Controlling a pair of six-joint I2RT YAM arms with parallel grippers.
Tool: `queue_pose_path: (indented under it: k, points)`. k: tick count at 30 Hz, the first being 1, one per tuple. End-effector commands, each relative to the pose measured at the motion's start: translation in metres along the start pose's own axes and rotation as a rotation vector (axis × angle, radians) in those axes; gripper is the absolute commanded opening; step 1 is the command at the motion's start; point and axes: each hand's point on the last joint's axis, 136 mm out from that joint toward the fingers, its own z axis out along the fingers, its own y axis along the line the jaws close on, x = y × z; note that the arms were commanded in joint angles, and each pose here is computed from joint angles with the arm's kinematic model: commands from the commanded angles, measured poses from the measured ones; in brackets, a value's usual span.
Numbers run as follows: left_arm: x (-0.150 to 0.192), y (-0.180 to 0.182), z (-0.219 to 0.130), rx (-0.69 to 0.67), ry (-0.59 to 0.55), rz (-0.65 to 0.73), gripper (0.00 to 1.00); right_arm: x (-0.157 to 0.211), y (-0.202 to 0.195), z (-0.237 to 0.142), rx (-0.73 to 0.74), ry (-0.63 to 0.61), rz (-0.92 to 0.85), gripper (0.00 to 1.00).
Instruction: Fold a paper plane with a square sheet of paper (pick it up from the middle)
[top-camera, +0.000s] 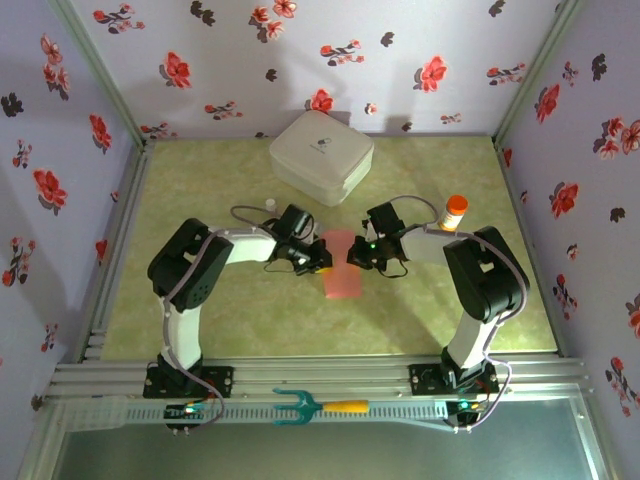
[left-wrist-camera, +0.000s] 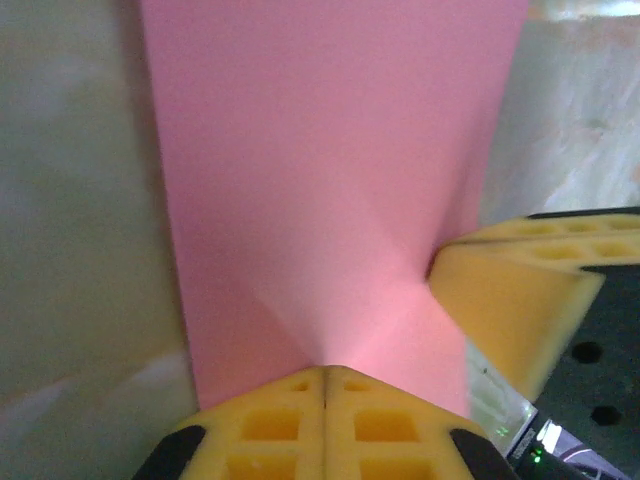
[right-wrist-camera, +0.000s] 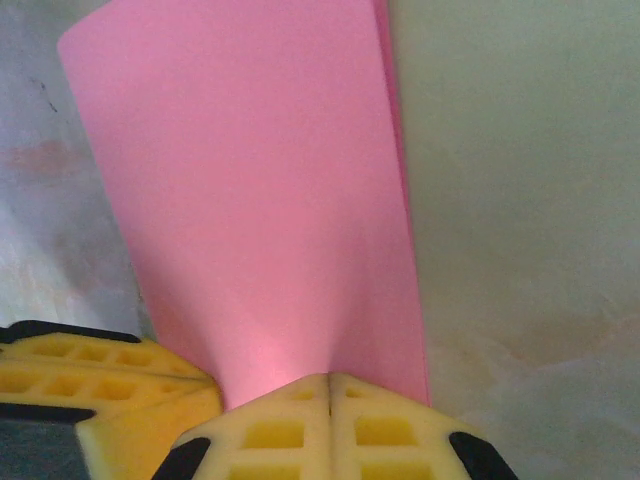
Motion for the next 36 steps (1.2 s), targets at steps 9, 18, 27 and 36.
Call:
queue_pose_path:
  k: [9, 18, 27, 36]
  points:
    - [0.0, 0.004, -0.025, -0.053, -0.051, 0.055, 0.0, 0.03, -0.053, 0.005, 0.188, 0.06, 0.085, 0.0]
    - [0.011, -0.04, -0.027, 0.075, -0.013, 0.067, 0.0, 0.029, -0.053, 0.005, 0.188, 0.059, 0.083, 0.0]
    - [0.029, -0.005, 0.002, 0.014, 0.061, 0.037, 0.0, 0.03, -0.054, 0.006, 0.188, 0.061, 0.084, 0.0]
    - [0.043, 0.033, -0.003, -0.02, 0.063, 0.026, 0.0, 0.03, -0.053, 0.005, 0.19, 0.065, 0.079, 0.0]
